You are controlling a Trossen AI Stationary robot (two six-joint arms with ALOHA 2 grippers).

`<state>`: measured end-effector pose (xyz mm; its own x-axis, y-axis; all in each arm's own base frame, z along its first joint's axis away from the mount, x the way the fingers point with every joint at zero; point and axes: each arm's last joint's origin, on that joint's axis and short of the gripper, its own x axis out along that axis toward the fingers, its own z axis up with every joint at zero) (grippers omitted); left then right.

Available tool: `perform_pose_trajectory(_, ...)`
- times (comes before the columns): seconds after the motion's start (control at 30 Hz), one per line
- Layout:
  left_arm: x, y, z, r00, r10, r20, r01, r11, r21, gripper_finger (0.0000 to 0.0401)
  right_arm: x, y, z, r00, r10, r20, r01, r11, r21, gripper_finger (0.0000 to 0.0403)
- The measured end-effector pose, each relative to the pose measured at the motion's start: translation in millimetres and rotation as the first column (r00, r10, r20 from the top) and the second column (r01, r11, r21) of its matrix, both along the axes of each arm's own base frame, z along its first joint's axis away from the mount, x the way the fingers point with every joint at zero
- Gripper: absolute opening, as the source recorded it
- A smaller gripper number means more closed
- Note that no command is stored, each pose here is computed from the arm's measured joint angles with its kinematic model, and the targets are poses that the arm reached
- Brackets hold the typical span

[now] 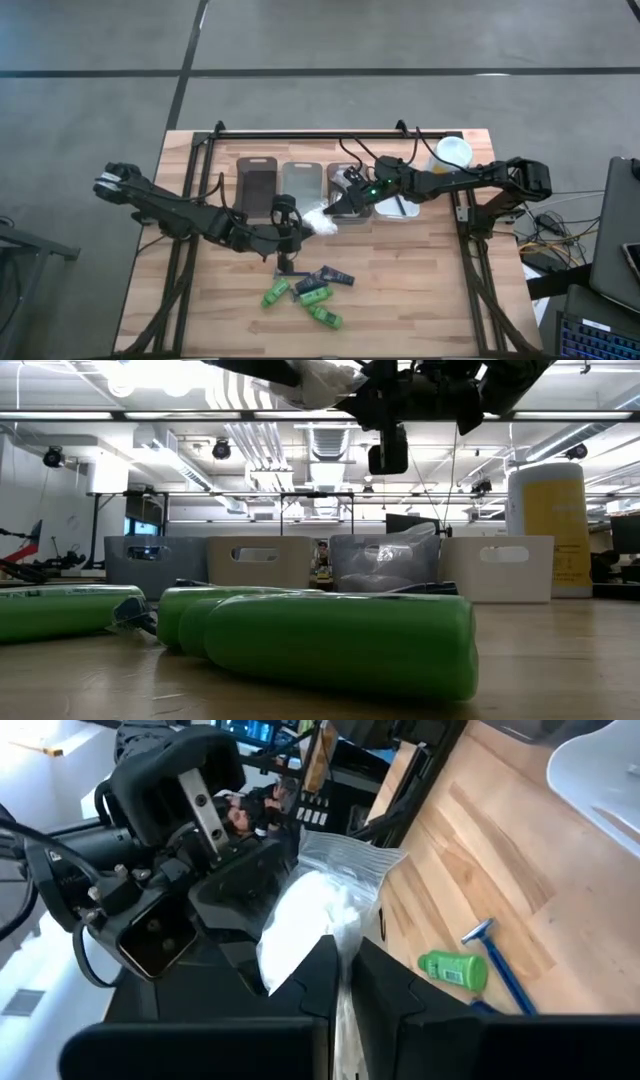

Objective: Pick & Place Travel size toiletries
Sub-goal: Put the white cotton pack into the right black bin

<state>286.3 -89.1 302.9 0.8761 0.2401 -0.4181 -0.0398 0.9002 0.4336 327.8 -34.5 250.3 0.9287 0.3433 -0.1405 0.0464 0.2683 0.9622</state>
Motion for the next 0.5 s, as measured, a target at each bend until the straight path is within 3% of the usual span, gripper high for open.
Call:
perform_pose_trajectory(0.17,-4.2,-1.3,-1.5,0.997,0.073,0.005,-0.071,0.986,-0.151,0.0052,0.2,-1.1,0.1,1.0,-0.027,0.009,0.027,0.999,-0.029,0.0014)
perform_pose_trajectory(0.3,-12.2,0.4,-9.1,0.989,0.125,-0.085,-0.142,0.959,-0.246,0.0098,-0.5,-6.7,1.3,0.996,-0.087,0.025,0.088,0.993,-0.074,0.0013)
perform_pose_trajectory(0.5,-24.1,4.5,-21.8,0.94,0.26,-0.222,-0.328,0.871,-0.365,0.0172,-6.1,-15.9,0.1,0.983,-0.186,-0.011,0.181,0.966,-0.182,0.0013)
